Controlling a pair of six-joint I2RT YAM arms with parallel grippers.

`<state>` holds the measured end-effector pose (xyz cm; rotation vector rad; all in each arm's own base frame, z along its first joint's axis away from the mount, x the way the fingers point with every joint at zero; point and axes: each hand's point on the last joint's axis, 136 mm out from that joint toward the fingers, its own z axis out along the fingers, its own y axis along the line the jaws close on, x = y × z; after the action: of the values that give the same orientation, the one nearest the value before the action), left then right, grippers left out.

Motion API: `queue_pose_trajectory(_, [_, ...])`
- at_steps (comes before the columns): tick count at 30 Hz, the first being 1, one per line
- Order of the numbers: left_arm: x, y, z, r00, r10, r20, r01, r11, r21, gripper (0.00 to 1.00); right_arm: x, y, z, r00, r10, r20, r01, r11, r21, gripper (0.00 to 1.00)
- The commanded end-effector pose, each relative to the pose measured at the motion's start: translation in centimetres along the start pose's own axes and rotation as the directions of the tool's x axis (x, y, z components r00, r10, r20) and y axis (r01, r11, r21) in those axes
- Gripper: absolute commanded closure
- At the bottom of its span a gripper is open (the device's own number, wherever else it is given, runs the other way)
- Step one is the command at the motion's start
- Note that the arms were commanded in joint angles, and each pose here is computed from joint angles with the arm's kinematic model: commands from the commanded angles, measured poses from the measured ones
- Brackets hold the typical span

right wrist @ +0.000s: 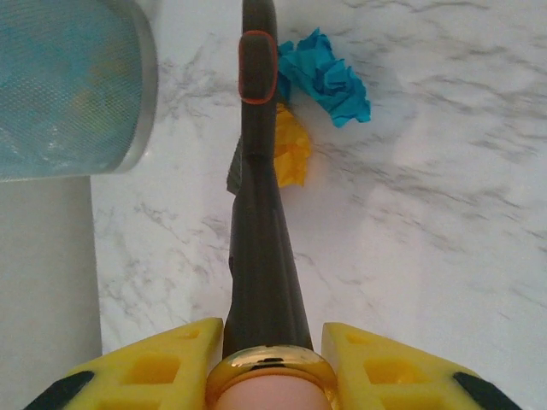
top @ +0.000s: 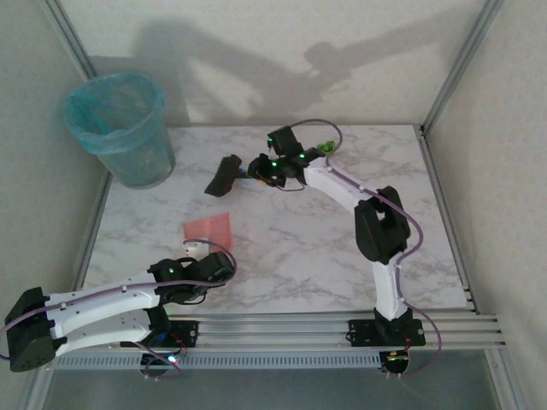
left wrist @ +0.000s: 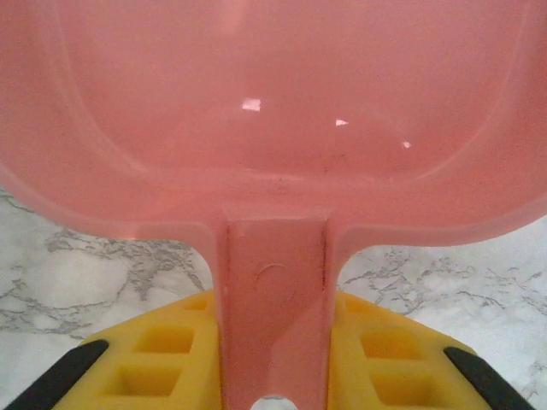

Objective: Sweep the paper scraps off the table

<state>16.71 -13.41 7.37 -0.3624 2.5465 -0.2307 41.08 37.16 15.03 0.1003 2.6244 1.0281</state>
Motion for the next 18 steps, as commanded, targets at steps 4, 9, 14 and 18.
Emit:
queue_pose_trajectory(4, [-0.7, 1.2, 0.1, 0.998, -0.043, 0.045, 0.045, 0.998, -0.05, 1.0, 0.2, -6.0, -3.8, 0.982, 0.181, 0.055, -0.181, 0.983, 0.008, 1.0])
queue_pose_trajectory(9, [-0.9, 1.4, 0.3, 0.998, -0.05, 0.048, 0.053, 0.997, -0.056, 1.0, 2.2, -8.5, -6.8, 0.954, 0.285, 0.093, -0.283, 0.959, -0.028, 1.0])
queue_pose_trajectory(14, [-1.0, 1.1, 0.6, 0.998, -0.042, 0.044, 0.045, 0.997, -0.056, 1.0, 4.2, -9.8, -10.6, 0.92, 0.343, 0.189, -0.34, 0.939, -0.051, 1.0])
queue_pose_trajectory(18, [-1.0, 0.2, 0.9, 1.0, -0.006, 0.031, 0.007, 0.999, -0.05, 1.0, 4.3, -9.2, -14.3, 0.904, 0.324, 0.279, -0.313, 0.946, -0.084, 1.0])
